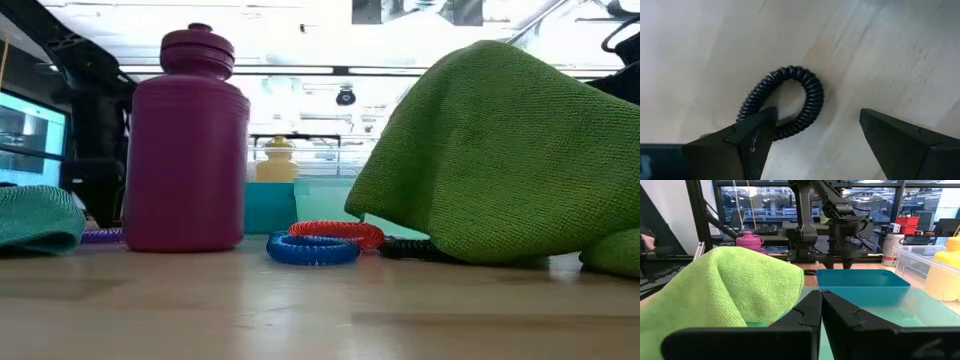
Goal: Pick & Place Sports Items
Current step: Put the black spring keychain into the blue bin, then put top black spring keychain into the blue bin
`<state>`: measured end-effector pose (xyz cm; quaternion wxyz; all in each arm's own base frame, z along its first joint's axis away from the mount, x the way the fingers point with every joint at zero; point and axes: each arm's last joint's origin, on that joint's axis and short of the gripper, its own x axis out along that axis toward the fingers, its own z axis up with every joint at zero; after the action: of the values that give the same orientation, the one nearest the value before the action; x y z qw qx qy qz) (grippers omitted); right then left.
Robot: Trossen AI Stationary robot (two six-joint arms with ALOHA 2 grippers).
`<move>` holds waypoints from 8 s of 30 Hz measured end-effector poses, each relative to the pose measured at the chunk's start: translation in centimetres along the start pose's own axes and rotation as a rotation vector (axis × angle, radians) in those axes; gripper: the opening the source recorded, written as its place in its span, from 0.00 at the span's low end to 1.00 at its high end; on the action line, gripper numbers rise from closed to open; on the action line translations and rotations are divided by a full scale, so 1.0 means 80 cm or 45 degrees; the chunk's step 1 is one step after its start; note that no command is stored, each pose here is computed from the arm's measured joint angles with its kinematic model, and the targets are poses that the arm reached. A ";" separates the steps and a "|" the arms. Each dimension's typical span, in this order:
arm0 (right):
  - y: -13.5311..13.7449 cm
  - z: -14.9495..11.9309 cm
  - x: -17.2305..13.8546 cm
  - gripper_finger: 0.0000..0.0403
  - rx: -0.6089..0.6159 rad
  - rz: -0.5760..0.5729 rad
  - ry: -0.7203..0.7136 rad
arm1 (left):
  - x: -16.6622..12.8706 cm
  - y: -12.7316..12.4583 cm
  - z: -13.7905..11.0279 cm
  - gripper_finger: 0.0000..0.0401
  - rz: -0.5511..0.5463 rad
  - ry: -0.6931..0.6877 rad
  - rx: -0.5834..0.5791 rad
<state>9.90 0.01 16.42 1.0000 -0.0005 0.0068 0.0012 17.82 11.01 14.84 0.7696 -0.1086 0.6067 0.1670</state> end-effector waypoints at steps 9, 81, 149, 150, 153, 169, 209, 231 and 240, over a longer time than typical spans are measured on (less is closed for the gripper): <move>0.000 0.000 0.000 0.00 0.000 0.000 0.000 | 0.003 0.007 0.000 0.58 -0.034 -0.003 -0.045; 0.000 0.000 0.000 0.00 0.000 0.000 0.000 | -0.106 -0.054 0.070 0.00 -0.123 -0.933 0.018; 0.000 0.000 0.000 0.00 0.000 0.000 0.000 | -0.100 -0.057 -0.019 0.40 -0.116 -0.129 -0.400; 0.000 0.000 0.000 0.00 0.000 0.000 0.000 | -0.100 -0.058 -0.021 0.40 -0.114 -0.107 -0.404; 0.000 0.000 0.000 0.00 0.000 0.000 0.000 | -0.097 -0.065 -0.025 0.40 -0.108 -0.038 -0.395; 0.000 0.000 0.000 0.00 0.000 0.000 0.000 | -0.053 -0.085 -0.017 0.40 -0.027 0.243 -0.285; 0.000 0.000 0.000 0.00 0.000 0.000 0.000 | 0.005 -0.065 0.001 0.02 -0.031 0.422 -0.275; 0.000 0.000 0.000 0.00 0.000 0.000 0.000 | -0.093 -0.076 0.035 0.00 0.098 -0.257 -0.203; 0.000 0.000 0.000 0.00 0.000 0.000 0.000 | -0.110 -0.093 0.066 0.00 0.057 -0.623 -0.001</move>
<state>9.90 0.01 16.42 1.0000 -0.0003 0.0068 0.0013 23.65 5.03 24.40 0.8897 -0.0515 0.4043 0.2056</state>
